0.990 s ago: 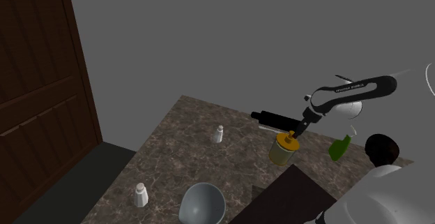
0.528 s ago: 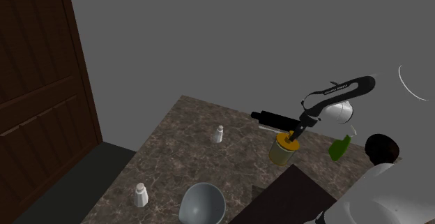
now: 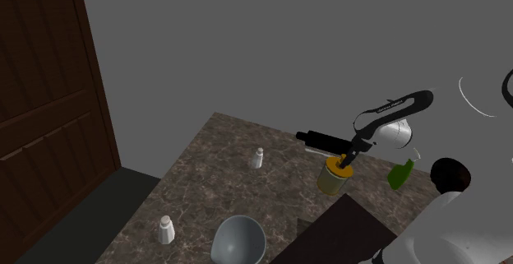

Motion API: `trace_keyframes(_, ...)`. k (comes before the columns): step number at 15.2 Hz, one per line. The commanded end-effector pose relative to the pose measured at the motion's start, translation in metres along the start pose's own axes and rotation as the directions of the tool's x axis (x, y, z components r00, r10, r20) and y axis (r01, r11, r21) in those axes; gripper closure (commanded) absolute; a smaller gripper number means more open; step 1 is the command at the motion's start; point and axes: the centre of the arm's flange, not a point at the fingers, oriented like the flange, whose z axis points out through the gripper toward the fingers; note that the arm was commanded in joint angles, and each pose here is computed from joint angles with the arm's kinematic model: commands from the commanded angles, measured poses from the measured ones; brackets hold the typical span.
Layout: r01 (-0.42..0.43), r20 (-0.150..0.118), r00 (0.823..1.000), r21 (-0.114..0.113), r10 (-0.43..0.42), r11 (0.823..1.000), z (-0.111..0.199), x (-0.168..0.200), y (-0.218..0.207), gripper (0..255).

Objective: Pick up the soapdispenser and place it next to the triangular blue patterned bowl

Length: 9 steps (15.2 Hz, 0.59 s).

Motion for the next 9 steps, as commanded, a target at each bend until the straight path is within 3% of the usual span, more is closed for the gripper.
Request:
trace_keyframes(1,0.0,0.0,1.0,0.0,0.0,1.0,0.0,0.0,0.0,0)
trace_keyframes(2,0.0,0.0,1.0,0.0,0.0,1.0,0.0,0.0,0.0,255)
trace_keyframes(9,0.0,0.0,1.0,0.0,0.0,1.0,-0.0002,0.0003,-0.0002,255)
